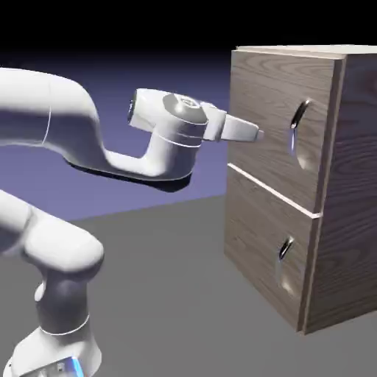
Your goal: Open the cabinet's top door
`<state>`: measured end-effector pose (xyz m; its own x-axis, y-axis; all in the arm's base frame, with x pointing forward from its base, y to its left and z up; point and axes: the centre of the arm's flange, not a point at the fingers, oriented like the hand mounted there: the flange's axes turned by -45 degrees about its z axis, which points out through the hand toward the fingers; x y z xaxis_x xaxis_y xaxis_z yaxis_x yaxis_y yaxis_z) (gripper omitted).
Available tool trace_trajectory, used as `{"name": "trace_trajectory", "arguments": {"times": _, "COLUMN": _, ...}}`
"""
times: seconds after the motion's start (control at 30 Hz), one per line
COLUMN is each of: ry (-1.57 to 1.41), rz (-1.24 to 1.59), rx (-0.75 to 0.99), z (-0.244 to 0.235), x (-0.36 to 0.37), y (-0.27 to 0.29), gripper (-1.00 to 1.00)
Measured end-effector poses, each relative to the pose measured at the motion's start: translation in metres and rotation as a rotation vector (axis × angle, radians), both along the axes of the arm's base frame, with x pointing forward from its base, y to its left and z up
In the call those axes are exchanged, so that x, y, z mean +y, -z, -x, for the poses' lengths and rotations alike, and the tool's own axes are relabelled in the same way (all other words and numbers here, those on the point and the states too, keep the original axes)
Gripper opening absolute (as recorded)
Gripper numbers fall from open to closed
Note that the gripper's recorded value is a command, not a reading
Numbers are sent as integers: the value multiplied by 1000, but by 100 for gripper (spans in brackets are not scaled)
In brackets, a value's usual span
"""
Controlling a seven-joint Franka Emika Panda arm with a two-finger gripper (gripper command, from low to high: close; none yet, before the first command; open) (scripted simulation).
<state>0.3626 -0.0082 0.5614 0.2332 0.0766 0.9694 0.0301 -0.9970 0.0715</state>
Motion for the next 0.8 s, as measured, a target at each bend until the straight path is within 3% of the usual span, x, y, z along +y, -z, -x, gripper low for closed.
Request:
{"name": "trace_trajectory", "arguments": {"times": 0.7, "ry": -26, "rz": -80, "rx": -235, "z": -25, "x": -74, "y": 30, "gripper": 0}}
{"name": "trace_trajectory", "arguments": {"times": 0.8, "ry": -27, "rz": -83, "rx": -234, "z": -55, "x": -74, "y": 30, "gripper": 0}}
